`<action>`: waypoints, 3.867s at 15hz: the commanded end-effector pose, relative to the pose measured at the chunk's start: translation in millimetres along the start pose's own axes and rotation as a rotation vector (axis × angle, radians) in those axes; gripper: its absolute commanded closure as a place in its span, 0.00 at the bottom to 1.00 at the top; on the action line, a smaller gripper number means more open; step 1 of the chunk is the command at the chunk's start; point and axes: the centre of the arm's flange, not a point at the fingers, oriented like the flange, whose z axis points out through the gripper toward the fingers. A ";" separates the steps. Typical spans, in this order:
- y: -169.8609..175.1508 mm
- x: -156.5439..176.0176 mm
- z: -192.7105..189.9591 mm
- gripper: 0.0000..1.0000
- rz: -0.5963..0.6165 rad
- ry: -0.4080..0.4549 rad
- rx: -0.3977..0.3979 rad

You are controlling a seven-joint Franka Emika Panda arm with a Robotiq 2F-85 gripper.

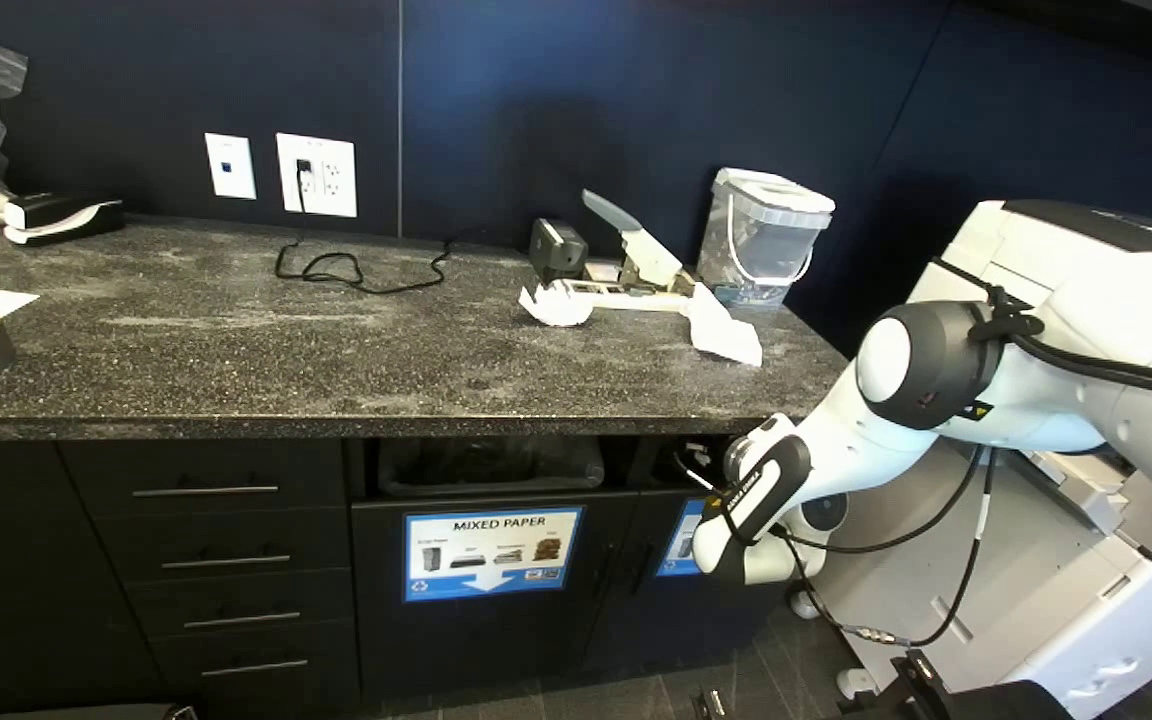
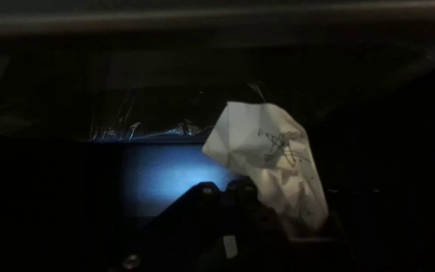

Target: Pick up the papers from the counter and throw them in the bin

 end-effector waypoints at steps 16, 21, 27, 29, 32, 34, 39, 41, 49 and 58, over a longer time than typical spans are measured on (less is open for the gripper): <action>5.5 -30.9 20.3 0.59 0.056 -0.155 -0.035; 5.6 -23.7 9.1 0.20 0.047 -0.139 -0.040; 7.9 -13.1 -30.7 0.00 0.026 -0.078 -0.046; 8.8 -10.7 -44.6 0.00 0.023 -0.058 -0.049; 9.2 -3.6 -62.9 0.00 0.021 -0.043 -0.051; 10.1 6.5 -74.4 0.00 0.026 -0.056 -0.051; 9.3 43.0 -98.6 0.00 0.021 -0.197 -0.050; 11.7 62.2 -107.9 0.00 0.010 -0.311 -0.060; 24.4 172.3 -126.5 0.00 -0.090 -0.734 -0.115; -37.2 306.1 -99.2 0.00 -0.241 -0.956 0.066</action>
